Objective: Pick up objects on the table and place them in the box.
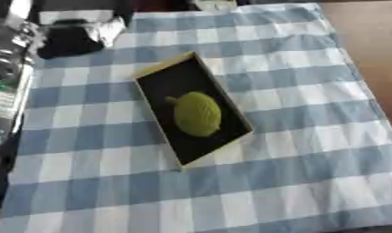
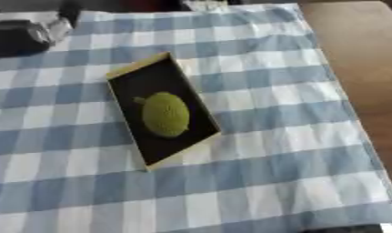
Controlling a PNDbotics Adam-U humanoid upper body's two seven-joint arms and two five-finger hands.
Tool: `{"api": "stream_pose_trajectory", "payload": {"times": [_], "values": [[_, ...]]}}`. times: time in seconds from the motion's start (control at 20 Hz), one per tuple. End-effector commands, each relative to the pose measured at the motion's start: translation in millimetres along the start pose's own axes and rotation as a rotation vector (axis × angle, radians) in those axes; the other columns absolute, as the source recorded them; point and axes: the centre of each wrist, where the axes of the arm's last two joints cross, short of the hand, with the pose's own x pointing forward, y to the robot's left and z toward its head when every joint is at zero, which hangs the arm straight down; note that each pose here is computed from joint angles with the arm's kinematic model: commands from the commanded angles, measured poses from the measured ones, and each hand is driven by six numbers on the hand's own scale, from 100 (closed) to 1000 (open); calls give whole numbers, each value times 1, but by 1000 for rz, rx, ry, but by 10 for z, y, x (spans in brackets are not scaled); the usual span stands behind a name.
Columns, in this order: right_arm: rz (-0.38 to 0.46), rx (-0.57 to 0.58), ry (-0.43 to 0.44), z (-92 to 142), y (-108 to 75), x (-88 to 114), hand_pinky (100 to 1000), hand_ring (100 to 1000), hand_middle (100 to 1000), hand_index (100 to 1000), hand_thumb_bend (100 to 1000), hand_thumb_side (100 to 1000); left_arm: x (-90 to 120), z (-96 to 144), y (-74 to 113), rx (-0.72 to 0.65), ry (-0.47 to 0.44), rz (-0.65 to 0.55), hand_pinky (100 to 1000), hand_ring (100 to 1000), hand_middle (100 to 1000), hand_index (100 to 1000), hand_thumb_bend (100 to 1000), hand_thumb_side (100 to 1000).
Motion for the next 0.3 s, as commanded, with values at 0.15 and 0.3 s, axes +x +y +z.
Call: {"api": "stream_pose_trajectory", "payload": {"times": [0.15,0.3], "values": [[18,-8,-39,-76,-67,68,801,658,616,680,100,619,32,67,426,263,32,29,688,698,793,845,376,270],[17,-17,-43,-83,-71,70,801,658,617,680,100,617,5,185,530,369,61,44,685,695,789,837,384,287]]}}
